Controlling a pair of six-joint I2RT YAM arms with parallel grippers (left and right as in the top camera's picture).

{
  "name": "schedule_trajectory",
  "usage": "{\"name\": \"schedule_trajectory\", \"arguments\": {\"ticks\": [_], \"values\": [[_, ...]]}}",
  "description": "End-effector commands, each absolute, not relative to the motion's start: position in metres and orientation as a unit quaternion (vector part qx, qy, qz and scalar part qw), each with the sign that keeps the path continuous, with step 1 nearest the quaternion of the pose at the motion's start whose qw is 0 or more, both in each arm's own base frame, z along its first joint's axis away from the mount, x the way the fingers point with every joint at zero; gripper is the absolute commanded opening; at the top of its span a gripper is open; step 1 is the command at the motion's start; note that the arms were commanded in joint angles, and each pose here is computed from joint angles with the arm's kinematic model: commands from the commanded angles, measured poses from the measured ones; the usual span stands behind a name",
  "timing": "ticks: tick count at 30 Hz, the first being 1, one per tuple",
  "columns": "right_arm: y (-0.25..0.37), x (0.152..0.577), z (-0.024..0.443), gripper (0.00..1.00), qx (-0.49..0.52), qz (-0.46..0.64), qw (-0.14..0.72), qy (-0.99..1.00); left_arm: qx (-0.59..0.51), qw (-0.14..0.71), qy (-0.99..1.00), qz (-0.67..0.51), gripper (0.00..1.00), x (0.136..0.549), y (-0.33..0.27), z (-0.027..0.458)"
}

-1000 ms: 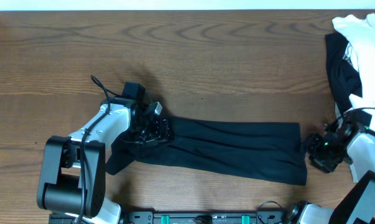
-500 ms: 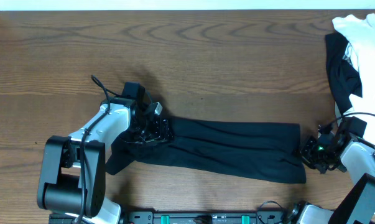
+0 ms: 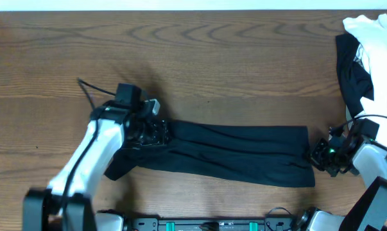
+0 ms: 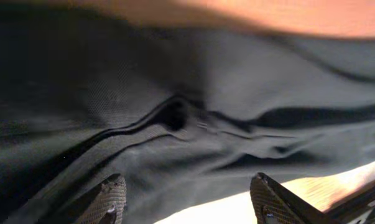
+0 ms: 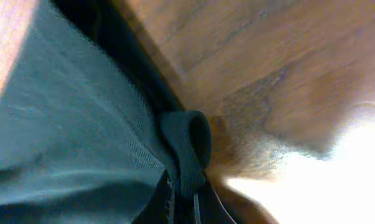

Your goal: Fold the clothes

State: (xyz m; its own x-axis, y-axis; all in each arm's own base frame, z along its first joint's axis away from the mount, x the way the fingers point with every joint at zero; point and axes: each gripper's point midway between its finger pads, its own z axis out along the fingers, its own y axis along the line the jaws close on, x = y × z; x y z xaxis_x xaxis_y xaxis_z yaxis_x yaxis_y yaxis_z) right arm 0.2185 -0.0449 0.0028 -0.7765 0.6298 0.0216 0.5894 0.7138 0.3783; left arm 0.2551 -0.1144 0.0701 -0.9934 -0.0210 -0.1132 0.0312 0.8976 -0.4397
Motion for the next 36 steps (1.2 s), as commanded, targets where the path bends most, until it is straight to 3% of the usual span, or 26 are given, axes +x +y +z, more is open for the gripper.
{"name": "schedule_trajectory", "arguments": {"ticks": [1, 7, 16, 36], "values": [[-0.064, 0.248, 0.030, 0.01, 0.334, 0.172, 0.094, 0.922, 0.014, 0.109, 0.969, -0.221, 0.68, 0.261, -0.110, 0.094], [-0.095, 0.274, 0.081, 0.01, 0.332, 0.121, 0.136, 0.926, 0.010, 0.140, 0.974, -0.177, 0.72, 0.259, -0.094, 0.106], [-0.101, 0.272, 0.138, 0.01, 0.316, 0.079, 0.119, 0.938, 0.005, 0.120, 0.979, -0.167, 0.72, 0.250, -0.090, 0.101], [0.033, 0.280, 0.131, 0.01, 0.191, 0.045, 0.069, 0.978, 0.001, 0.104, 0.980, -0.167, 0.72, 0.243, -0.089, 0.099]]}}
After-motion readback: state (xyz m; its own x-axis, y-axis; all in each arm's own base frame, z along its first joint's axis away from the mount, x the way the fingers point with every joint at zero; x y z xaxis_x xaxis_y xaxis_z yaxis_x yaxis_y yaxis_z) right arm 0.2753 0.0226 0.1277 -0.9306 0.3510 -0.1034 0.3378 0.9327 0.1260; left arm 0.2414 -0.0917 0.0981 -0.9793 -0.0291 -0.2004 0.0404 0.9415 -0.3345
